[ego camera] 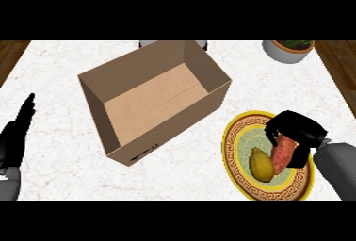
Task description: Pick the sweet potato from the plate and place it in the cardboard box
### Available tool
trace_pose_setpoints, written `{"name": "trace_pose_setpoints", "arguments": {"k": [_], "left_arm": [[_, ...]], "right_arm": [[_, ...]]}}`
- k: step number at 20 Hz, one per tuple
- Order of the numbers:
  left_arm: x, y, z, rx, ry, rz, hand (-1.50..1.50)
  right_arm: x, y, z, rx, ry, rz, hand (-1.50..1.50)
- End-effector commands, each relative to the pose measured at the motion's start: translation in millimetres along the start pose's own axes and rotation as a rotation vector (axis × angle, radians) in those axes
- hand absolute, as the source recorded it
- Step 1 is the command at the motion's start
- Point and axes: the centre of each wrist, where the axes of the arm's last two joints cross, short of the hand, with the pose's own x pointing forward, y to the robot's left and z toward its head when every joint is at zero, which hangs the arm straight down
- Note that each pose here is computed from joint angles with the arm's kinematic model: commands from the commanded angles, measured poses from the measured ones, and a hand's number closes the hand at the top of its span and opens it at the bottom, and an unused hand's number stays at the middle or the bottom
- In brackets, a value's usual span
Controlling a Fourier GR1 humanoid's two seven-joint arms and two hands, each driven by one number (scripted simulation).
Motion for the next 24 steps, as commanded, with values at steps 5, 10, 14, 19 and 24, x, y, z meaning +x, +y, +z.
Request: {"name": "trace_pose_setpoints", "arguments": {"k": [5,10,14,19,24], "left_arm": [[-16,10,9,0.046,0.044,-0.007,0.0],[-22,16,14,0.051,0.046,-0.022,0.0],[-5,5,7,0.018,0.019,-0.004,0.0],[8,-10,10,0.0,0.004,0.0,0.0],[8,-4,-13,0.008,-0.011,-0.006,0.0]], "right_arm": [[18,24,-11,-0.324,0.626,-0.135,1.5],[62,-25,-20,-0.537,0.685,-0.035,1.5],[122,-80,-36,-0.759,0.566,0.069,1.5],[203,-90,-30,-0.796,0.508,0.03,1.5],[237,-125,-47,-0.772,0.437,-0.054,1.5]]}}
